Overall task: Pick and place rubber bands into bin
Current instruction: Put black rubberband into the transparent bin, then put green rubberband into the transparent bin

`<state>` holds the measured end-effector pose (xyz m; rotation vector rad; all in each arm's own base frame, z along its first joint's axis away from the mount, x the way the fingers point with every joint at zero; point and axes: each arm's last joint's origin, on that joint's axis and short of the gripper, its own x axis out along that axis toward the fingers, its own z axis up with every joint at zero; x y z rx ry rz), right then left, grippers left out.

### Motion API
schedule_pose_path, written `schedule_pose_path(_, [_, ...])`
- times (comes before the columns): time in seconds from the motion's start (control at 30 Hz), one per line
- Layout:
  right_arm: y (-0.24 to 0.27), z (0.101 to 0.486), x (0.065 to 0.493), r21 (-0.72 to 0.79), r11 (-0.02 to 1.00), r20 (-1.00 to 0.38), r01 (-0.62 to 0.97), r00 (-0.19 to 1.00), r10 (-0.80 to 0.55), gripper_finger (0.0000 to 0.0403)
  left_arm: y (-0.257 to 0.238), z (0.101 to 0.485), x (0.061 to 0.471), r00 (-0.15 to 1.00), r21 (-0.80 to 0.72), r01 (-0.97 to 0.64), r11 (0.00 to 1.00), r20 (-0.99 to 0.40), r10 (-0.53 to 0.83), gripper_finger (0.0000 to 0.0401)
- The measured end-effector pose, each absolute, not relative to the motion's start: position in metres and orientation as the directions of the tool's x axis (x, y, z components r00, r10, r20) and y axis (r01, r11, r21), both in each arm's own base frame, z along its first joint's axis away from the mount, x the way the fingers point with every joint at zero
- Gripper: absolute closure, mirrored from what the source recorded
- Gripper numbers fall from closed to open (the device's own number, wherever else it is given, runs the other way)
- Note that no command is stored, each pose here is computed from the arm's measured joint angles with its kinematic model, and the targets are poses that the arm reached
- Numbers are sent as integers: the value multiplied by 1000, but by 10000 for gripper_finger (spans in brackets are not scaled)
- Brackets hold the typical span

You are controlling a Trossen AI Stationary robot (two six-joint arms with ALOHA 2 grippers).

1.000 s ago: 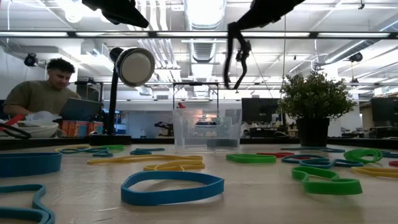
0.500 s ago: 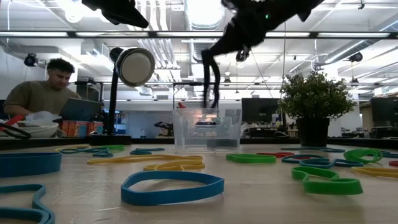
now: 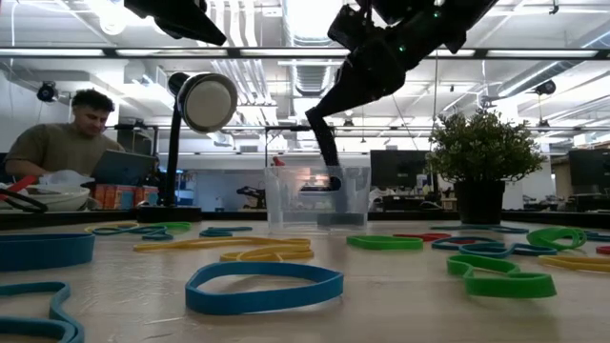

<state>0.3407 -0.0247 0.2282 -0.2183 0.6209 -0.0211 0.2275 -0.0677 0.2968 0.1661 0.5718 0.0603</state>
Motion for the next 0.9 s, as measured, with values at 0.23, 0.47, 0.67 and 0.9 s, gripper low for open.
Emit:
schedule_pose_path(0.23, [-25,228,339,-201,978,-593,-52,802,-79,261,-68,296,227,836,176,-9,984,-539,104,285])
schedule_pose_path(0.47, [-24,220,333,-189,979,-669,-78,740,-70,227,-66,291,223,799,179,-10,984,-590,116,285])
schedule_pose_path(0.67, [-21,230,329,-231,967,-646,-111,761,-67,218,-64,279,216,725,188,-13,982,-675,139,285])
schedule_pose_path(0.9, [-11,257,309,-253,956,-622,-146,782,-46,218,-58,238,199,571,188,-60,980,-799,189,285])
